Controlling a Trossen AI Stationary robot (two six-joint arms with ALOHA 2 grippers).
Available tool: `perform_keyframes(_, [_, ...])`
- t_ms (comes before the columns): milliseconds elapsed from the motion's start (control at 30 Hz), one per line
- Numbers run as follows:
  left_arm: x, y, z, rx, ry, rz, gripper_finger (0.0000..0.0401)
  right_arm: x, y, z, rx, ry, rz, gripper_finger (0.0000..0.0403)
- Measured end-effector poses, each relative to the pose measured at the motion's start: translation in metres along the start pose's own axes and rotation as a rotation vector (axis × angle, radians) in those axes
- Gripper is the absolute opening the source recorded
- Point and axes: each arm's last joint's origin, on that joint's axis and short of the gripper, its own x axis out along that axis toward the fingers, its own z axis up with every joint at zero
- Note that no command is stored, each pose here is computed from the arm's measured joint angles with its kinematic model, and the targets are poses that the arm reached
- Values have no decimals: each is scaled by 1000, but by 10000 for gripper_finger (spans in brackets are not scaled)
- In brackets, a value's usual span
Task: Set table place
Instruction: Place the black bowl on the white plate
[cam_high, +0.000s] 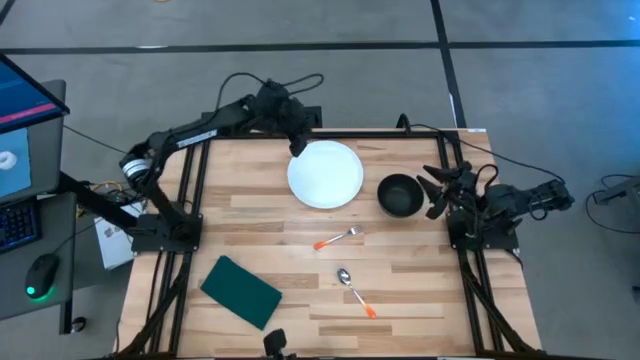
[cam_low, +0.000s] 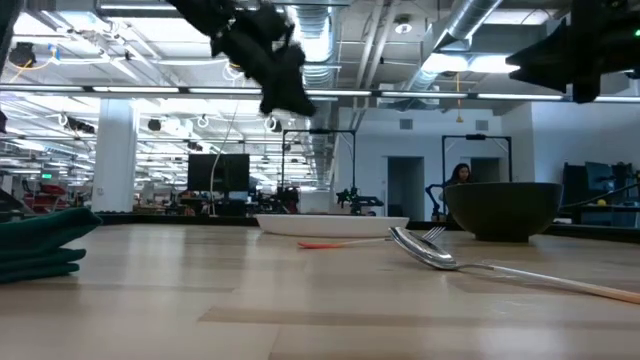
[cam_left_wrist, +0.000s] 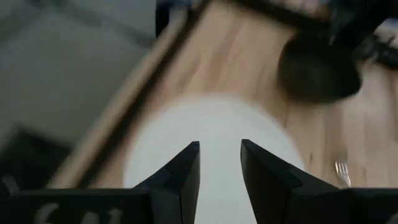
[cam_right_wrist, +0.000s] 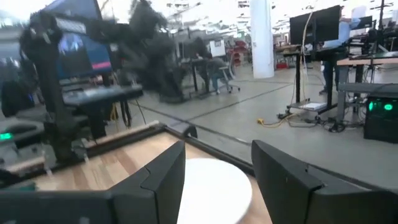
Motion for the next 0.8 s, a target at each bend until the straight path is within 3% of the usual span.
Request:
perform_keyframes(133, [-36, -23, 18, 112, -241, 10, 106, -2, -4, 6, 13, 64, -38, 210])
perform_keyframes(267, [-71, -38, 8, 139, -355, 42, 106, -4, -8, 15, 79, 112, -86, 210])
perform_keyframes(467, [-106, -51, -42, 68, -401, 152, 106, -5, -12, 33, 181, 235, -148, 210])
perform_keyframes(667, [-122, -62, -97, -6, -475, 137, 106, 7, -4, 47, 226, 425, -172, 210])
perform_keyframes(800, [-127, -66, -127, -54, -519, 106, 106, 16, -1, 53, 301, 573, -267, 210])
